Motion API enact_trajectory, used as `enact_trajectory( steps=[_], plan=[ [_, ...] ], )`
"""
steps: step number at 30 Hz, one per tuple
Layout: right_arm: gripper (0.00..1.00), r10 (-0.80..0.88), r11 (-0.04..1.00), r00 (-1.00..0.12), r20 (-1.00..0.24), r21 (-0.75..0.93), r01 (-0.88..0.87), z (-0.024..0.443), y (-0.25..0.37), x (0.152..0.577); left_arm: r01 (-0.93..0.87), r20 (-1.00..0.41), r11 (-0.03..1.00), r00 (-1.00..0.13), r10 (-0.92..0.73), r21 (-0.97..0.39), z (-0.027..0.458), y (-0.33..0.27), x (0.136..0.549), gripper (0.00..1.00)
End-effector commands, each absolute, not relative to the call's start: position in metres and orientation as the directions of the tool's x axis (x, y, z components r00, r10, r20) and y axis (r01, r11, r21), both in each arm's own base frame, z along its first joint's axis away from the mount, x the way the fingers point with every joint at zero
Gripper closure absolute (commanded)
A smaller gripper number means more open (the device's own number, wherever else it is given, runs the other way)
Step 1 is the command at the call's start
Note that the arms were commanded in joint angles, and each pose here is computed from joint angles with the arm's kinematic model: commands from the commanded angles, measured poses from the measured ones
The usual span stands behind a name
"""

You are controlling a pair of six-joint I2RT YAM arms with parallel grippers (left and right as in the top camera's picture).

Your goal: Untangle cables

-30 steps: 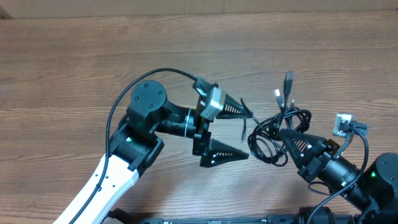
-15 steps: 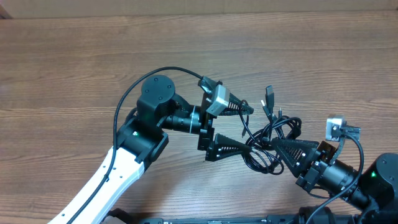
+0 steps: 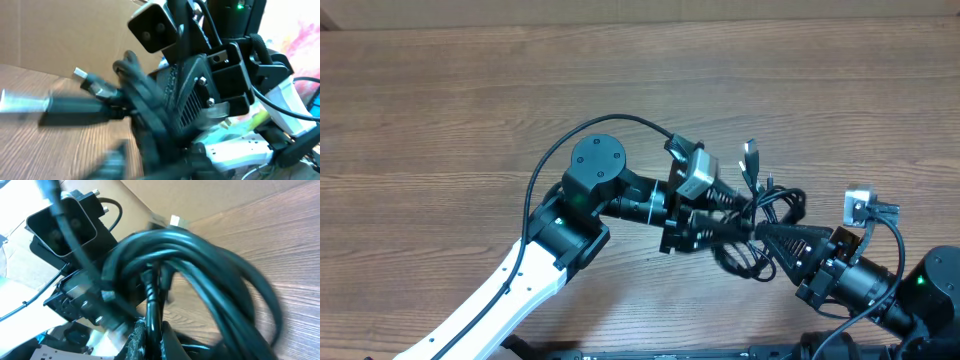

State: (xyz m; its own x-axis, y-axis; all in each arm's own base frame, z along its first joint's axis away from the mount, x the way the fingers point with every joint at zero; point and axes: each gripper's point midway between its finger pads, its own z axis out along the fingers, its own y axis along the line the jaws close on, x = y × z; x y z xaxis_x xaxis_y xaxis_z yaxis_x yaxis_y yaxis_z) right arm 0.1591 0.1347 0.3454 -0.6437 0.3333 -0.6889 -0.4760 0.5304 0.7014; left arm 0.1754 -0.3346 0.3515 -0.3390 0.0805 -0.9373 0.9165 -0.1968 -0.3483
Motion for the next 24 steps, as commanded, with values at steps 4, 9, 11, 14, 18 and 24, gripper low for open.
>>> enact_trajectory(
  steps=[4,9,11,14,18,24],
  plan=[
    [0.96,0.320,0.519,-0.639,-0.699,0.694,-0.499,0.352,0.137,0.154,0.920,-0.920,-0.021,-0.390,0.030,-0.391,0.353,-0.340,0.207,0.96],
    [0.96,0.316,0.513,-0.652,-0.689,0.702,-0.494,0.349,0.138,0.152,0.845,-0.858,0.168,-0.514,-0.014,-0.508,0.339,-0.337,0.239,0.96],
    [0.96,0.304,0.494,-0.660,-0.687,0.706,-0.507,0.351,0.141,0.148,0.780,-0.813,0.253,-0.581,-0.046,-0.572,0.329,-0.333,0.252,0.96],
    [0.96,0.301,0.490,-0.665,-0.684,0.709,-0.507,0.350,0.141,0.147,0.743,-0.786,0.287,-0.615,-0.068,-0.605,0.326,-0.331,0.258,0.96],
    [0.96,0.302,0.491,-0.669,-0.679,0.712,-0.502,0.349,0.141,0.147,0.729,-0.775,0.290,-0.627,-0.078,-0.620,0.326,-0.331,0.259,0.96],
    [0.76,0.335,0.543,-0.672,-0.660,0.718,-0.435,0.339,0.133,0.155,0.745,-0.787,0.273,-0.611,-0.087,-0.609,0.332,-0.331,0.260,0.96]
  ],
)
